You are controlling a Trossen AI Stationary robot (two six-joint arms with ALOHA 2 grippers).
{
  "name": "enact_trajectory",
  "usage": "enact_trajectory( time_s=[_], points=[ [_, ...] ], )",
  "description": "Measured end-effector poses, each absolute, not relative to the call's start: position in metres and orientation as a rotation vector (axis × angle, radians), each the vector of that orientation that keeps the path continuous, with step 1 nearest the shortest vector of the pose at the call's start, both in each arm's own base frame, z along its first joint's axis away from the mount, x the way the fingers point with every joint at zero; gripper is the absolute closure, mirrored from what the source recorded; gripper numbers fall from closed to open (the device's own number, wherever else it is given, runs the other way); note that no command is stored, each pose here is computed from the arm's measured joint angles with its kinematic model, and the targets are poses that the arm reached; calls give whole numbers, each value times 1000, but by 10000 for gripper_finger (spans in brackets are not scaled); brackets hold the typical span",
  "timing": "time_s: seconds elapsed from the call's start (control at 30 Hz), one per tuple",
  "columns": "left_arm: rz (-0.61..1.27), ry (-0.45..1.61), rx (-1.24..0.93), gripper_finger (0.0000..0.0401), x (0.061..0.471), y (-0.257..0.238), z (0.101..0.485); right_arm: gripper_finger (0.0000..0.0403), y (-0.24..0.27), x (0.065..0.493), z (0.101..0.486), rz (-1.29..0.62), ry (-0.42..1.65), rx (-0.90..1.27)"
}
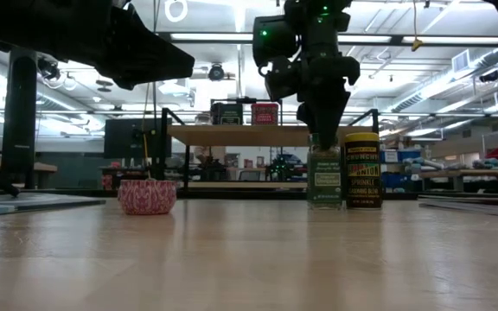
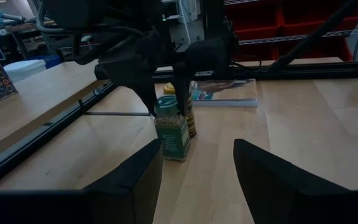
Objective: Shelf spices
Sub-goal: Put the green seasoning bottle on the shelf
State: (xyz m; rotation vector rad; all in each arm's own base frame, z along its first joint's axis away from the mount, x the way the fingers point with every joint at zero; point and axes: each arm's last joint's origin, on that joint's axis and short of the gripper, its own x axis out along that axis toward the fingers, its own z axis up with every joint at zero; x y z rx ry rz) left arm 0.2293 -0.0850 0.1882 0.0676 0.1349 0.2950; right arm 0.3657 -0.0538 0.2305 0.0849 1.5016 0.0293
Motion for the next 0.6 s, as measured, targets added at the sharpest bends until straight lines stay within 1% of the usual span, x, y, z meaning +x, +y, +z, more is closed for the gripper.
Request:
enact_trajectory(
  time_s=[0.13,0.23,0.37,0.47,0.6],
  points=[
    [295,135,68,199,229,-85,188,198,-46,363,233,39,1521,73],
    [295,139,70,199,229,-85,188,198,-39,363,248,49,1521,44],
    [295,142,72,199,229,-85,188,198,-32,368,284,51,1454,3],
    [295,141,72,199,229,-85,188,198,-28,371,319,56,1369,-49],
    [295,140,69,199,229,-85,188,198,-33,362,365,4,1293,-116]
  ],
)
